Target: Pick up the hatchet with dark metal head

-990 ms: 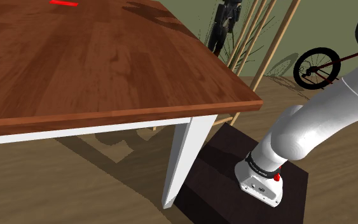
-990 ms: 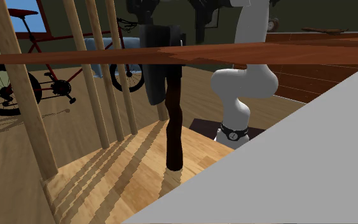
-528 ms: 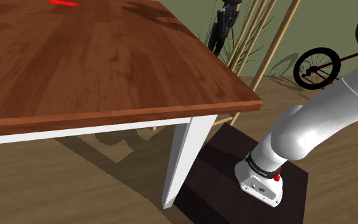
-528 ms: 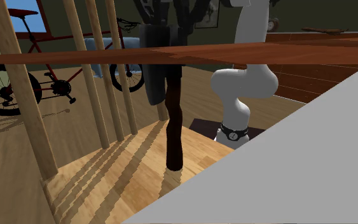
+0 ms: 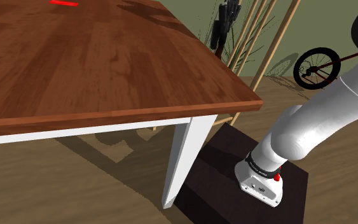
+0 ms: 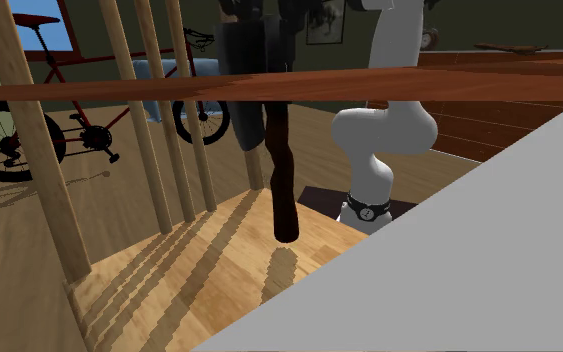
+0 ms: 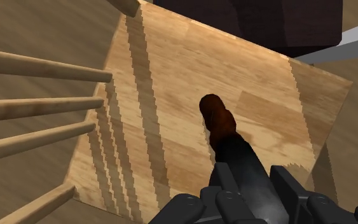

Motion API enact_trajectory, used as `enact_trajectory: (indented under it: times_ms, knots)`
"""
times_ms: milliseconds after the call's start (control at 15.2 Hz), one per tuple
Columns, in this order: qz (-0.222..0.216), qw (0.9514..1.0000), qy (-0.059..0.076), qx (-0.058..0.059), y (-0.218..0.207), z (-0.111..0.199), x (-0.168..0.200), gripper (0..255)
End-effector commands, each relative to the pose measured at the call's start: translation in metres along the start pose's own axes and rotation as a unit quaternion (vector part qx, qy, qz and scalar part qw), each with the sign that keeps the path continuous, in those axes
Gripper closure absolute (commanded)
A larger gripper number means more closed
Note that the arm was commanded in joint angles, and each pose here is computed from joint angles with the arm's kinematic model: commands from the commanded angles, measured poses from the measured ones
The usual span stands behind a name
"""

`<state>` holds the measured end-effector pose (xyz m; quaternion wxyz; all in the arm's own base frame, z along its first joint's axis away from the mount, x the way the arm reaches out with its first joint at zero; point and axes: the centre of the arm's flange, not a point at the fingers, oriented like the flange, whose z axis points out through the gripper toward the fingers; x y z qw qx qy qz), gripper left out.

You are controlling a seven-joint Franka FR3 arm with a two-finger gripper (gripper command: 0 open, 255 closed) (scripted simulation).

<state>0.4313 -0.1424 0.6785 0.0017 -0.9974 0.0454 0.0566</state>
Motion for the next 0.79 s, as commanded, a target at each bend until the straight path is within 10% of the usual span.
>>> enact_trajectory:
  times_ms: [0, 726]
  knots:
    - [0.0, 1.0, 0.0, 0.0, 0.0, -0.011, -0.002, 255]
    - [0.0, 1.0, 0.0, 0.0, 0.0, -0.059, -0.007, 255]
